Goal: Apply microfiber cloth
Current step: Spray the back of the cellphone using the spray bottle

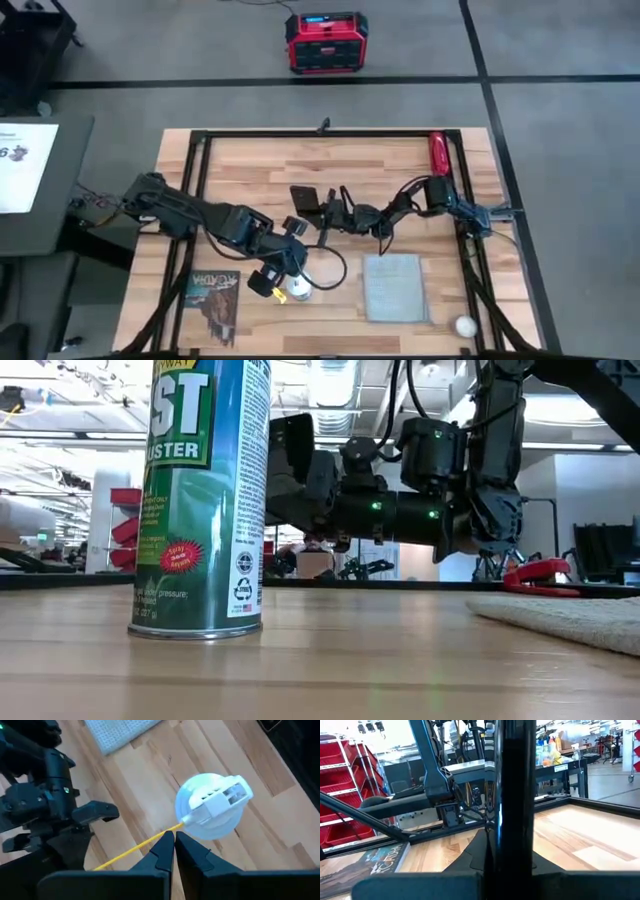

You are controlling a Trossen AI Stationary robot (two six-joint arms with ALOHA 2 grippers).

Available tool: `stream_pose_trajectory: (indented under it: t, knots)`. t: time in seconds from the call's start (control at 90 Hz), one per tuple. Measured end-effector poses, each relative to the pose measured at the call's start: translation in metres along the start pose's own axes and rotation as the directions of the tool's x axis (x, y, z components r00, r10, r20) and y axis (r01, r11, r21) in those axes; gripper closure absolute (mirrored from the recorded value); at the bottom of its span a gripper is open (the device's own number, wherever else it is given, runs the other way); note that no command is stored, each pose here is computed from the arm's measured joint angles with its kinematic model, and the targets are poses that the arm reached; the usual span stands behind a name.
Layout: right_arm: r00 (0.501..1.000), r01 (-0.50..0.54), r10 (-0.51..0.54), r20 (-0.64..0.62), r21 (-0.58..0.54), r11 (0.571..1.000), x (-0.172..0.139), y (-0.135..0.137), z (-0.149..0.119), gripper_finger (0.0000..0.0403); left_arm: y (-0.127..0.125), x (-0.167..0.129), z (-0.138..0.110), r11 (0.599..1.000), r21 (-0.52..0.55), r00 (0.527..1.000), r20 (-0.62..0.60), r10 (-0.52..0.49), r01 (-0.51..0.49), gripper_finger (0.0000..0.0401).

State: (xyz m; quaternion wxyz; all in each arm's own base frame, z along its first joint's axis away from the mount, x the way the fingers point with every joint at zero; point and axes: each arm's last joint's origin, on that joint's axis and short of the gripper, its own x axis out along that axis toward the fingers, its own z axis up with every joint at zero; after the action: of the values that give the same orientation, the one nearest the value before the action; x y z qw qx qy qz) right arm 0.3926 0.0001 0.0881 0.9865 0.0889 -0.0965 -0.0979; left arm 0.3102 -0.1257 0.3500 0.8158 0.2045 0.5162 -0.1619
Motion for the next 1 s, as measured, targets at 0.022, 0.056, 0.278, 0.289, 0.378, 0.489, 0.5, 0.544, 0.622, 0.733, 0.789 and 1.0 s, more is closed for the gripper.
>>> stream_pose_trajectory:
  t: [0.022, 0.056, 0.278, 0.289, 0.378, 0.489, 0.5, 0.544, 0.622, 0.733, 0.789, 1.0]
  knots:
    - [1.000, 0.000, 0.000, 0.000, 0.000, 1.000, 0.0000, 0.0000, 0.0000, 0.0391, 0.0000, 0.0000, 0.0001, 1.000, -0.001, 1.000, 0.001, 0.000, 0.000, 0.0401]
    - [1.000, 0.000, 0.000, 0.000, 0.000, 1.000, 0.0000, 0.0000, 0.0000, 0.0391, 0.0000, 0.0000, 0.0001, 1.000, -0.002, 1.000, 0.002, 0.000, 0.000, 0.0401]
    - [1.000, 0.005, -0.005, 0.002, 0.001, 1.000, 0.0004, -0.0016, 0.0004, 0.0391, -0.0001, -0.0004, 0.0010, 1.000, -0.006, 1.000, 0.013, -0.003, 0.003, 0.0401]
    - [1.000, 0.005, -0.005, 0.002, 0.001, 1.000, 0.0004, -0.0017, 0.0004, 0.0391, -0.0001, -0.0005, 0.0010, 1.000, -0.006, 1.000, 0.014, -0.005, 0.005, 0.0401]
    - [1.000, 0.009, -0.009, 0.003, 0.001, 1.000, 0.0006, -0.0028, 0.0006, 0.0391, -0.0007, -0.0005, 0.0012, 1.000, -0.011, 1.000, 0.015, -0.011, 0.012, 0.0401]
    - [1.000, 0.016, -0.016, 0.004, 0.009, 1.000, 0.0011, -0.0051, 0.0009, 0.0391, -0.0014, -0.0006, 0.0023, 1.000, -0.022, 1.000, 0.026, -0.013, 0.014, 0.0401]
    - [1.000, 0.016, -0.016, 0.004, 0.010, 1.000, 0.0011, -0.0051, 0.0009, 0.0391, -0.0017, -0.0007, 0.0026, 1.000, -0.023, 0.999, 0.029, -0.014, 0.014, 0.0401]
    - [1.000, 0.018, -0.018, 0.005, 0.013, 1.000, 0.0012, -0.0056, 0.0011, 0.0391, -0.0031, -0.0009, 0.0038, 1.000, -0.018, 0.999, 0.039, -0.014, 0.014, 0.0401]
    - [1.000, 0.018, -0.018, 0.005, 0.013, 1.000, 0.0012, -0.0056, 0.0011, 0.0391, -0.0056, -0.0012, 0.0054, 1.000, -0.008, 0.998, 0.053, -0.016, 0.016, 0.0401]
    - [1.000, 0.018, -0.018, 0.005, 0.013, 1.000, 0.0012, -0.0056, 0.0011, 0.0391, -0.0065, -0.0013, 0.0054, 1.000, -0.014, 0.998, 0.052, -0.020, 0.021, 0.0401]
    - [1.000, 0.018, -0.018, 0.005, 0.013, 1.000, 0.0012, -0.0056, 0.0011, 0.0391, -0.0063, -0.0007, 0.0056, 1.000, -0.019, 0.999, 0.051, -0.020, 0.021, 0.0401]
    - [1.000, 0.018, -0.018, 0.005, 0.013, 1.000, 0.0012, -0.0056, 0.0011, 0.0391, -0.0069, -0.0003, 0.0058, 1.000, -0.017, 0.999, 0.050, -0.020, 0.021, 0.0401]
